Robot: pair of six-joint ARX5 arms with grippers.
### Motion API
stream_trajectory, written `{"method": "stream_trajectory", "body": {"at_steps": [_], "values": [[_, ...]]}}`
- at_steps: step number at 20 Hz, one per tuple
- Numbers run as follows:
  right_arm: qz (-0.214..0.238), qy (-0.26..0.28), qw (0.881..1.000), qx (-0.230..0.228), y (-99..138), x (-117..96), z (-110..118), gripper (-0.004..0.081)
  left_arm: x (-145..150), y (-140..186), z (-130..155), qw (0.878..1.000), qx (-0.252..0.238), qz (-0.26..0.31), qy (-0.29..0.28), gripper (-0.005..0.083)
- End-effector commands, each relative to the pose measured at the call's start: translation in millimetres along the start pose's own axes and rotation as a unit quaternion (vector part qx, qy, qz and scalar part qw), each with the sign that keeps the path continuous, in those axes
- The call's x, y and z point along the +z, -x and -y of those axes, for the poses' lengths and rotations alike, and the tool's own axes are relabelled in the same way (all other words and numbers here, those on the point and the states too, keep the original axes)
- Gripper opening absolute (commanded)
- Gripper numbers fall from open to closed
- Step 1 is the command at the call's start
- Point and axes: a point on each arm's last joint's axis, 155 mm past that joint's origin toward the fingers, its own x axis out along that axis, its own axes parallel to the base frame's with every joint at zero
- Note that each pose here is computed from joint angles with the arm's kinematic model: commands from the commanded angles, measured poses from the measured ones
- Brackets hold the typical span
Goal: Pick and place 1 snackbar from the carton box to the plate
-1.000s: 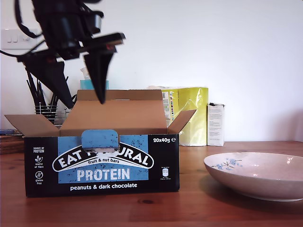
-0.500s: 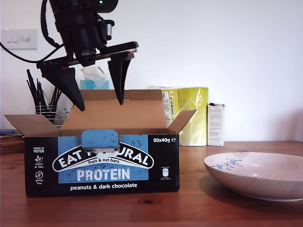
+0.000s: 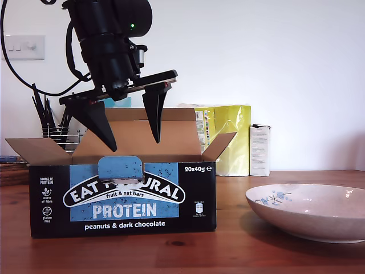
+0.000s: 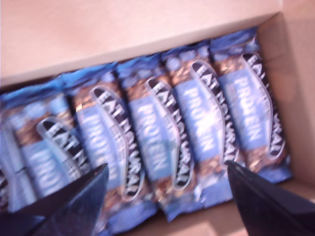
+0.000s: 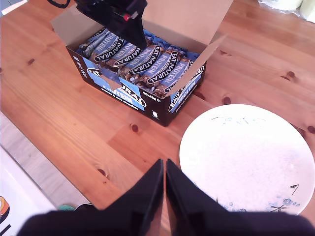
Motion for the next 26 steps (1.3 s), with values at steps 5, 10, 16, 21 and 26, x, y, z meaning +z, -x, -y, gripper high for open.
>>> {"method": "stream_trajectory", "body": {"at_steps": [5,10,16,21,26], "values": [[0.007,0.005,1.000,0.003,2.2,4.4,-1.6,-0.0013,-5.9,-20.8,7.2,1.000,-0.013,-0.021,0.002,0.0601],[0.007,0.005,1.000,0.003,2.2,4.2,-1.6,-0.0013,-14.5,-37.5,5.9,0.999,-0.008,-0.043,0.001,0.0557],[0.006,0.005,1.000,0.003,2.2,4.0,-1.6,-0.0013,-17.0,-46.6,4.5,0.999,-0.005,-0.051,0.002,0.0457],[0.005,0.005,1.000,0.003,2.2,3.7,-1.6,-0.0013,-18.3,-53.2,2.0,0.999,0.001,-0.054,0.002,0.0457],[0.005,0.005,1.000,0.003,2.2,3.5,-1.6,-0.0013,-15.6,-55.3,-5.6,0.999,0.021,-0.047,0.001,0.0465]]}}
